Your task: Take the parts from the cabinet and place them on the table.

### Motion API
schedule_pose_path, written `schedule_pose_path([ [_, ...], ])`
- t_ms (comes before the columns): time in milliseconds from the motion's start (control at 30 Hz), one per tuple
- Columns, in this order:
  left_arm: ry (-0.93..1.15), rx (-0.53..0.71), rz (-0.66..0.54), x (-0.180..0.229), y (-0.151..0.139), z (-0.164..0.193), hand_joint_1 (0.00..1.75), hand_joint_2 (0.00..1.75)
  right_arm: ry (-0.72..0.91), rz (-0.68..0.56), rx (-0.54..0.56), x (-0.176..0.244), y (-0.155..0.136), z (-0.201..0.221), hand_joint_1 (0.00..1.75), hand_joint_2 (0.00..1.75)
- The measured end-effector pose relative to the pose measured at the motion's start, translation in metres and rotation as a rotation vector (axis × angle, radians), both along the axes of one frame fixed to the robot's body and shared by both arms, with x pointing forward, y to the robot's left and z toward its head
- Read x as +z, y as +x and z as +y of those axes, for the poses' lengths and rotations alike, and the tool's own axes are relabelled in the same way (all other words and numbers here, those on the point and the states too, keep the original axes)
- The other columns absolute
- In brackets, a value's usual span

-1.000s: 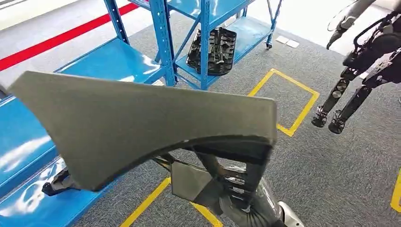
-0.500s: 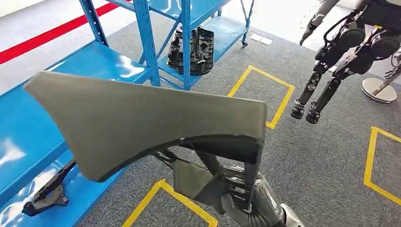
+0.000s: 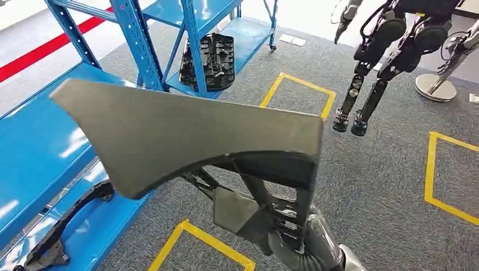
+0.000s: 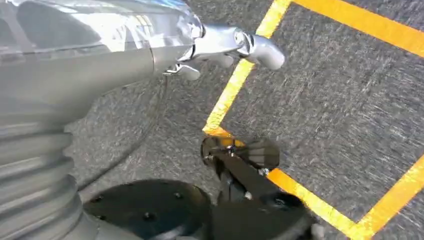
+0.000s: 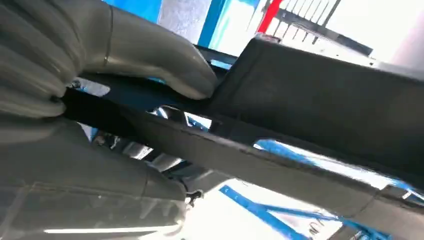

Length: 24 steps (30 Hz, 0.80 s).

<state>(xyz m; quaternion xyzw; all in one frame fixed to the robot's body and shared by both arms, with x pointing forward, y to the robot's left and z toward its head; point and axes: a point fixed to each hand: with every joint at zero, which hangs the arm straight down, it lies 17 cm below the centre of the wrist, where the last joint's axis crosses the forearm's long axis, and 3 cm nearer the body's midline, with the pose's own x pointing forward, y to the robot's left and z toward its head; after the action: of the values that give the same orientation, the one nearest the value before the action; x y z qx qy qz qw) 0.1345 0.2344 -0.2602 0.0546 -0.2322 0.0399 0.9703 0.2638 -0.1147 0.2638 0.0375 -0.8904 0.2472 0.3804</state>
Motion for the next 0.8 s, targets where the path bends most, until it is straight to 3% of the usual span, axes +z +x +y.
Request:
schedule_pose_path([
  [800, -0.003, -0.003, -0.009, 0.0011, 0.0032, -0.0015, 0.0, 1.75, -0.014, 0.004, -0.029, -0.0028, 0.0004, -0.0077, 1.75, 1.75],
])
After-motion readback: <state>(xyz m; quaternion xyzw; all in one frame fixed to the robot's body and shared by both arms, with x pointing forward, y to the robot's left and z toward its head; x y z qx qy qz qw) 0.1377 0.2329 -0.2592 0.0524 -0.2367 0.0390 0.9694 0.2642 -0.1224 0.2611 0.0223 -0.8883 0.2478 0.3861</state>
